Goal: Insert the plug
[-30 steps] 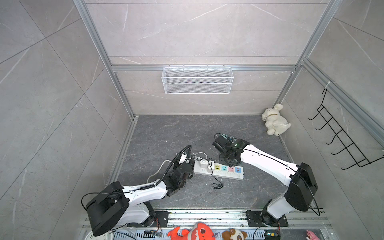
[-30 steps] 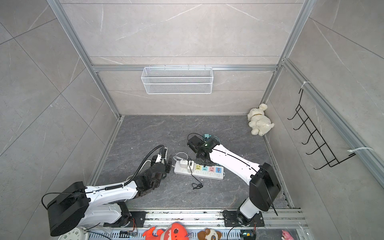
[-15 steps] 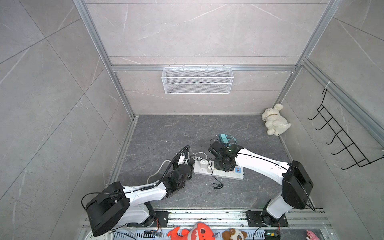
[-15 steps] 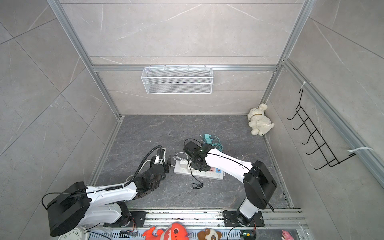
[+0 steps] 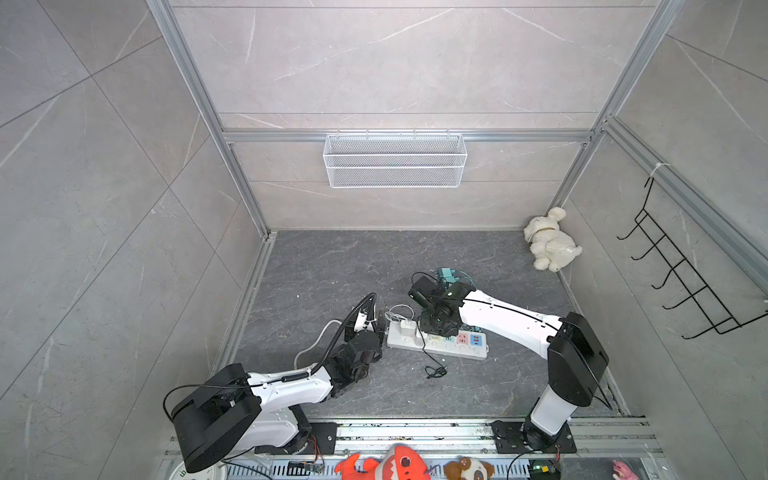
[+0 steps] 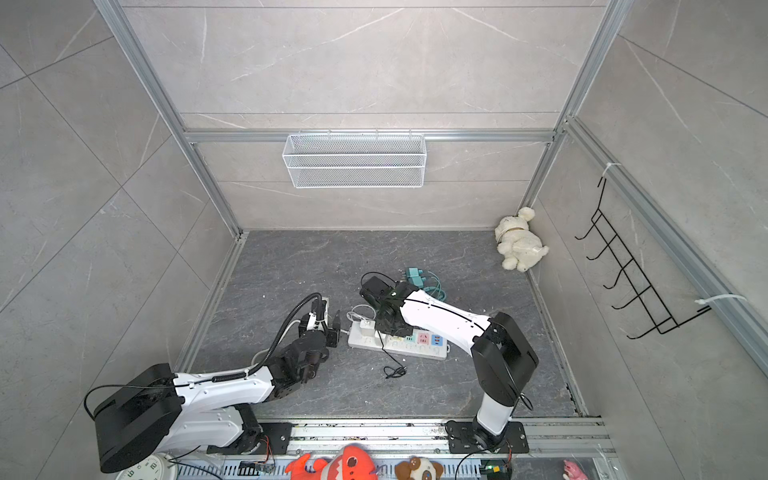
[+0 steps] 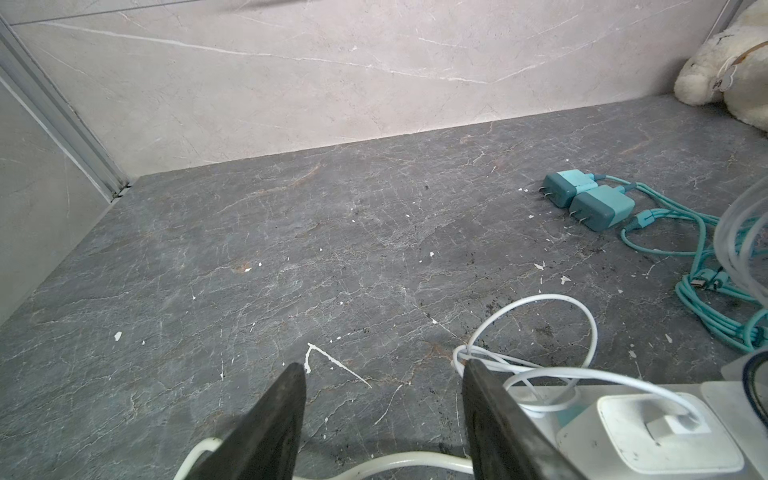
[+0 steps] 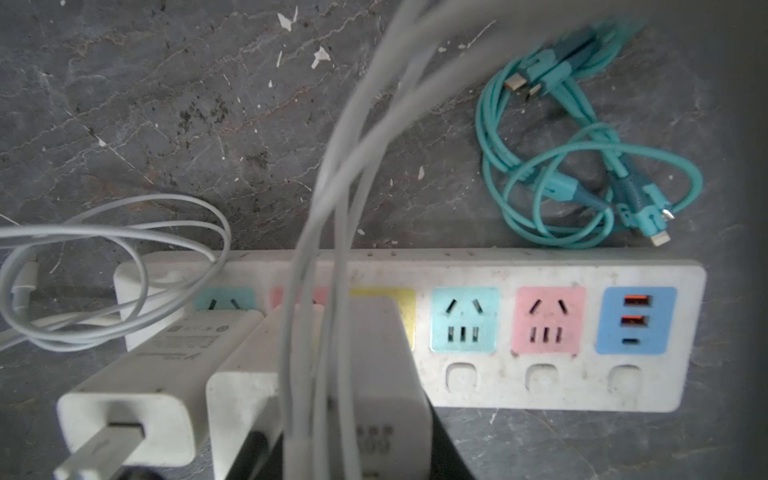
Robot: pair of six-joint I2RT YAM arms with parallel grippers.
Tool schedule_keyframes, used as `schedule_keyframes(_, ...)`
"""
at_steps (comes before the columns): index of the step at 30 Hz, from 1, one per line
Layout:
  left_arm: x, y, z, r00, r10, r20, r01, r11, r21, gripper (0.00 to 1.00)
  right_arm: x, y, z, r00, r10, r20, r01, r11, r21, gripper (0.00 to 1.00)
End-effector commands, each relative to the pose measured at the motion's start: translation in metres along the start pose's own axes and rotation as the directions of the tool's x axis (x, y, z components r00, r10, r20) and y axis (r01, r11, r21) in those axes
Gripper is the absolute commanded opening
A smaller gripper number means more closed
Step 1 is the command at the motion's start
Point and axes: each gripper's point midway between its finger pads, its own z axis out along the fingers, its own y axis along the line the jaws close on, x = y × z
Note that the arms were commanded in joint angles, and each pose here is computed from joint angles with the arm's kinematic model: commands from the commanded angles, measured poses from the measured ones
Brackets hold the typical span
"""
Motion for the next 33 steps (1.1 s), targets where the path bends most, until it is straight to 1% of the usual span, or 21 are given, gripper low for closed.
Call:
schedule_keyframes(1, -0.022, 0.005, -0.001, 0.995, -0.069, 0.069, 0.071, 0.997, -0.026, 0.62, -0.004, 0.004, 0.002, 1.0, 0.001, -0.006, -0.001, 1.0, 0.001, 0.2)
schedule_keyframes(9, -0.021, 0.006, -0.001, 0.995, -0.073, 0.074, 0.075, 0.997, -0.031, 0.62, -0.005, -0.003, 0.006, 1.0, 0.008, -0.008, -0.008, 1.0, 0.002, 0.2)
schedule_keyframes(16, -0.02, 0.006, -0.001, 0.995, -0.073, 0.075, 0.075, 0.997, -0.028, 0.61, -0.001, -0.006, 0.016, 1.0, 0.004, -0.028, -0.003, 1.0, 0.02, 0.2)
schedule_keyframes(26, -0.019, 0.006, 0.0, 0.995, -0.068, 0.075, 0.07, 0.997, -0.029, 0.61, 0.001, -0.016, 0.02, 1.0, -0.013, -0.025, 0.014, 0.998, 0.067, 0.19)
schedule_keyframes(33, -0.018, 0.004, 0.001, 0.995, -0.067, 0.074, 0.069, 0.997, -0.026, 0.61, 0.0, -0.02, 0.021, 1.0, -0.013, -0.022, 0.015, 0.997, 0.076, 0.19)
